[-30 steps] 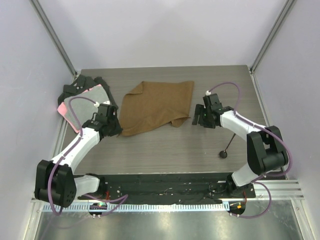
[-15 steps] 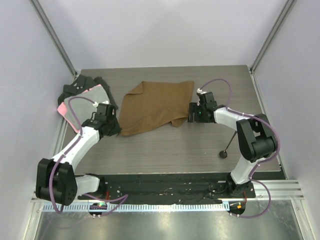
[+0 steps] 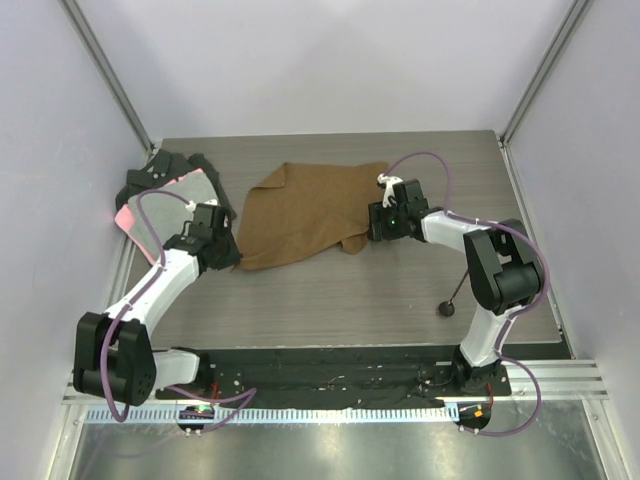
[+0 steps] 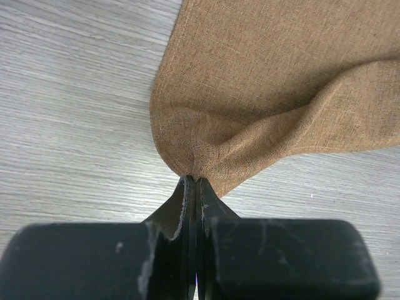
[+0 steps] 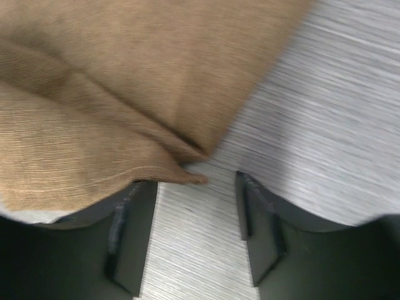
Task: Fold the napkin, place the utensils inside, and roll it up
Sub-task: Flatten the napkin out
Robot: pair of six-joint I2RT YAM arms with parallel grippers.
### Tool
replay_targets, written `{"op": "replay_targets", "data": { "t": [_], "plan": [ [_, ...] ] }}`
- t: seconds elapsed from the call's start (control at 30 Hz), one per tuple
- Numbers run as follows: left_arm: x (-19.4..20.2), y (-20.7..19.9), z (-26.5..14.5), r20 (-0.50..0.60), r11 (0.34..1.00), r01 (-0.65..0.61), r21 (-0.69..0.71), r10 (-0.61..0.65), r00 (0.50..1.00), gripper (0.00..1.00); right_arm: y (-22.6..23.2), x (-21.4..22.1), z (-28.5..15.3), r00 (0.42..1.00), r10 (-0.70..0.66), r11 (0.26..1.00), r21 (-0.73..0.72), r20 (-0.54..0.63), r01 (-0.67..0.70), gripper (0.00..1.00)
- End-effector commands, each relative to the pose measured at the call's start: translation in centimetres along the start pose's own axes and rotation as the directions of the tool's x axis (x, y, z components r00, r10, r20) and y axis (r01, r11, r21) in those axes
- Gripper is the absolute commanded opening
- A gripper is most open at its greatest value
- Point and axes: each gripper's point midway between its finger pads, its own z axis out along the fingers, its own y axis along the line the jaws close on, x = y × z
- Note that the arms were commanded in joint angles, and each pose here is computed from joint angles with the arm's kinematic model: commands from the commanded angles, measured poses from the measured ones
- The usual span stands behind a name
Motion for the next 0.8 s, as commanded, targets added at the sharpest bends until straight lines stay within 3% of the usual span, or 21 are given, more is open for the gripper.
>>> {"op": "replay_targets", "data": {
  "t": [0.0, 0.07, 0.37, 0.5, 0.73, 0.77],
  "plan": [
    [-1.4, -0.7, -0.4, 0.024, 1.0, -0.006, 0.021, 0.006, 1.0, 0.0, 2.7, -1.9, 0.9, 0.993, -0.105, 0.988, -0.105, 0.05, 0.11, 0.54],
    [-1.3, -0.7, -0.4, 0.022, 1.0, -0.008, 0.022, 0.008, 1.0, 0.0, 2.6, -2.0, 1.1, 0.993, -0.108, 0.99, -0.089, 0.038, 0.111, 0.45],
    [-1.7, -0.7, -0.7, 0.034, 1.0, -0.006, 0.022, 0.006, 0.999, 0.0, 1.3, -0.7, 0.3, 0.998, -0.062, 0.998, -0.001, -0.01, 0.062, 0.26],
    [-2.9, -1.1, -1.3, 0.061, 1.0, -0.015, 0.024, 0.014, 0.998, 0.0, 1.2, -2.1, -1.5, 0.998, -0.05, 0.998, 0.033, 0.022, 0.05, 0.03],
    [-9.4, -3.6, -5.4, 0.213, 0.997, -0.04, 0.068, 0.024, 0.977, 0.0, 0.6, -8.1, -10.6, 0.982, -0.076, 0.984, 0.175, 0.174, 0.045, 0.01],
    [-11.5, -4.6, -7.2, 0.27, 0.994, -0.045, 0.095, 0.018, 0.963, 0.0, 1.1, -10.2, -13.5, 0.964, -0.085, 0.983, 0.177, 0.252, 0.041, 0.01]
  ]
}}
